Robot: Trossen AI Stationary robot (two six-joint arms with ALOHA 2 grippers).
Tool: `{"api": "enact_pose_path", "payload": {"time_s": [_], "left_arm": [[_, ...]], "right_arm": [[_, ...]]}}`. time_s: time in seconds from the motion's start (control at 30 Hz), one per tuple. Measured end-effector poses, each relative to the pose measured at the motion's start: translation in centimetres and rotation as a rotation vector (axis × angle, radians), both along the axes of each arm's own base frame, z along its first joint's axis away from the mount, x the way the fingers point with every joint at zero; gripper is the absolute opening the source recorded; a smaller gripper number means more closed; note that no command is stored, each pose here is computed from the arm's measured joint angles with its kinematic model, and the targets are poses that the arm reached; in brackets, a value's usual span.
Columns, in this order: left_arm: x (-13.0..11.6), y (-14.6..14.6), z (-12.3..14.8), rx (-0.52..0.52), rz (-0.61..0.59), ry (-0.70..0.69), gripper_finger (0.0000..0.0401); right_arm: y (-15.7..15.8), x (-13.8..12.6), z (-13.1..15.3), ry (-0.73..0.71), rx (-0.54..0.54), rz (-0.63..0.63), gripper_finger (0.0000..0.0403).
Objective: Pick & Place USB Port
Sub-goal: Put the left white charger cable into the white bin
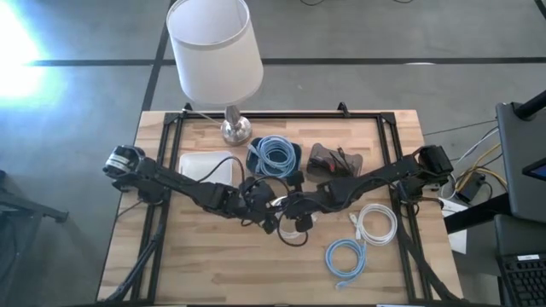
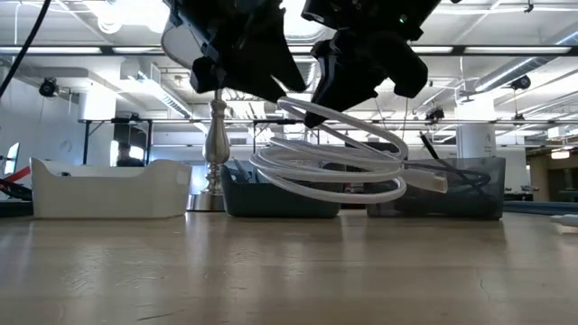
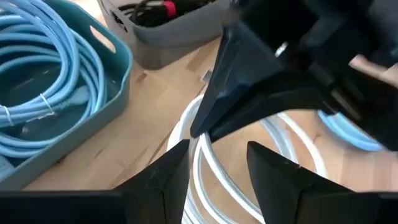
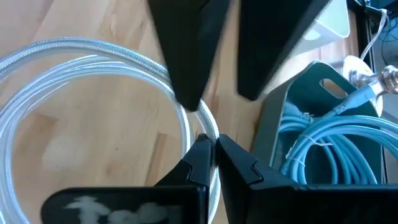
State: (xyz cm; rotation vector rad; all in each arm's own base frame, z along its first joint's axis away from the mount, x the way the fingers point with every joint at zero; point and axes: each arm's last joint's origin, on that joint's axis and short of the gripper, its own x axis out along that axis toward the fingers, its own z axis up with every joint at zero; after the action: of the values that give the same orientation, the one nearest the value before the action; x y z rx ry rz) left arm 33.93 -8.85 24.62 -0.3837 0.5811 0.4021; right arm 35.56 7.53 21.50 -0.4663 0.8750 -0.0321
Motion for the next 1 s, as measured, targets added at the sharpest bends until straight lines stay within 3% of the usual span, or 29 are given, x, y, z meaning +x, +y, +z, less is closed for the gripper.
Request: {"api": "enact_pose_path", "payload": {"time_s": [0.4, 0.53, 0.73, 1.0], "left_arm": [[0.9, -0.2, -2.7, 0.035, 0.006, 0.082, 0.0161], [0.9, -0.2, -2.7, 0.080, -0.020, 0.094, 0.0125], [0.8, 0.0, -2.8, 0.106, -0.031, 0.118, 0.0022], [0.6, 0.0, -2.9, 0.114, -0.034, 0.140, 0.0031]], "right_arm": [[0.0, -0.1, -0.2, 0.002, 0.005, -0.007, 0.0013], [0.0, -0.1, -0.2, -0.004, 0.025, -0.031, 0.0013], [0.0, -0.1, -0.3, -0.004, 0.026, -0.037, 0.0013], [0.0, -0.2, -0.3, 0.001, 0.029, -0.031, 0.0070]]}}
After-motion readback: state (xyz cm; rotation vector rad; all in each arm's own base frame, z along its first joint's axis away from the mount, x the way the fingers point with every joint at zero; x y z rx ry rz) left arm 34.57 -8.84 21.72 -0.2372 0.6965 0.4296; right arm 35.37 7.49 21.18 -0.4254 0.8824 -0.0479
